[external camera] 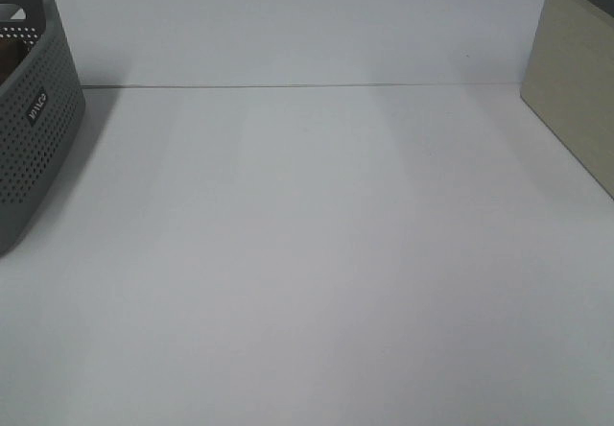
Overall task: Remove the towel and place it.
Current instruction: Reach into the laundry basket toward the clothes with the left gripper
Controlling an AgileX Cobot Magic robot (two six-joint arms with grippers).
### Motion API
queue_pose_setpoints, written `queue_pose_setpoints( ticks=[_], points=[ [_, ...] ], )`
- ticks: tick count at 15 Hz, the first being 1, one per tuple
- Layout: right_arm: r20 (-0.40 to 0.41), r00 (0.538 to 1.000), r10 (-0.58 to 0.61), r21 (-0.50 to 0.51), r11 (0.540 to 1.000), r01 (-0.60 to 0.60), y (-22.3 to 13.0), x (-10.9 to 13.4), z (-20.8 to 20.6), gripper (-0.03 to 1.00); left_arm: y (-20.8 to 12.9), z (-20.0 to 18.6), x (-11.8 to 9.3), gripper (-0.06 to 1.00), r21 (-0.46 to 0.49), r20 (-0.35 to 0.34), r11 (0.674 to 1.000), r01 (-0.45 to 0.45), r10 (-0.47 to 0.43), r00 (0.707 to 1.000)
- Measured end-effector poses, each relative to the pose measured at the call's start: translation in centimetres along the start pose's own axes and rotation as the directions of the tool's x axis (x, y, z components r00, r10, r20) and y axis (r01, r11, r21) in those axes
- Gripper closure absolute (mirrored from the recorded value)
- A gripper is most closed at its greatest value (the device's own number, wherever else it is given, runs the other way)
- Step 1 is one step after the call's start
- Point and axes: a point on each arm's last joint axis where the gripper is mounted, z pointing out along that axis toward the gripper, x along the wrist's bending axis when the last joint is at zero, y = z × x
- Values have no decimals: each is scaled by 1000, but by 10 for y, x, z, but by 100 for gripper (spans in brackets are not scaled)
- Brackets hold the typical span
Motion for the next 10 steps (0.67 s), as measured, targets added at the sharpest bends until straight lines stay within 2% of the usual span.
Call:
queue_pose_setpoints(
  ticks=[10],
  points=[
    [0, 1000, 0, 0, 1000, 0, 0, 0, 0, 20, 0, 0, 0, -5, 0, 0, 1000, 0, 0, 1000]
  ],
)
